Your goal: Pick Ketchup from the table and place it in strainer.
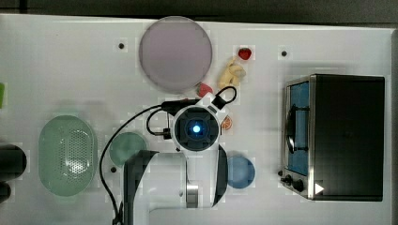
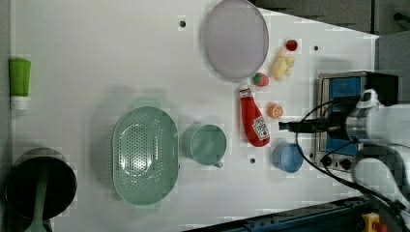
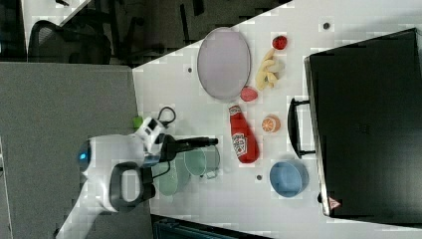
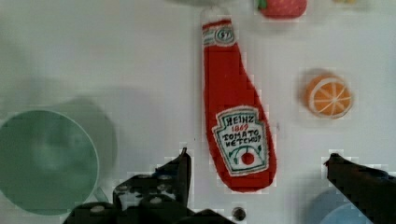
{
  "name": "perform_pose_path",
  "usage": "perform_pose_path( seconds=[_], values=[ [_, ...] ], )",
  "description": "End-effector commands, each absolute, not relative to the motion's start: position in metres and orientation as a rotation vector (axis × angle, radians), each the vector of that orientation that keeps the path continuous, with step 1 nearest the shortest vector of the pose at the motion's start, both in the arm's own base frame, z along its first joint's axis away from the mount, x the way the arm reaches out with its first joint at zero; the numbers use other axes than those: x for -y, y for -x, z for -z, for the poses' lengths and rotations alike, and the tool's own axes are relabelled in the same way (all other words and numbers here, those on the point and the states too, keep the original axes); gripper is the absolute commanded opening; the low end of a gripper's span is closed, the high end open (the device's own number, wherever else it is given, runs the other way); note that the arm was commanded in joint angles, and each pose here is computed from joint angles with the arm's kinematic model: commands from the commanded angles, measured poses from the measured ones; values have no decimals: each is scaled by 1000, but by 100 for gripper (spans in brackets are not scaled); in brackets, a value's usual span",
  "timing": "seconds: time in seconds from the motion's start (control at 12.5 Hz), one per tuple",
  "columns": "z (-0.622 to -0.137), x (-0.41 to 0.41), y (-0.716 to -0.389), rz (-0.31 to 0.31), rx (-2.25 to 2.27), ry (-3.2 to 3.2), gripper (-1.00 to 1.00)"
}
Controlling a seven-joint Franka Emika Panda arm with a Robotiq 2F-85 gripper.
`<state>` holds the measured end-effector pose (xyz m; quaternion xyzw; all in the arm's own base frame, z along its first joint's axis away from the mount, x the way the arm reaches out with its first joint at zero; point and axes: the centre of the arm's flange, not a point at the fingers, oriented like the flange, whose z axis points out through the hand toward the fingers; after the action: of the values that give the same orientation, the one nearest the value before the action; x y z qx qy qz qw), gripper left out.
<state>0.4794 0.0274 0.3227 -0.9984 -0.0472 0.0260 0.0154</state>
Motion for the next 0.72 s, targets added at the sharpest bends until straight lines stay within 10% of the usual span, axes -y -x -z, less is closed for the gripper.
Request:
perform_pose_path(
  seconds=[0.08, 0.72],
  values=[
    [-266, -24, -474, -148, 244, 3082, 100],
    [-172, -28, -476, -103, 283, 3066, 100]
  ],
)
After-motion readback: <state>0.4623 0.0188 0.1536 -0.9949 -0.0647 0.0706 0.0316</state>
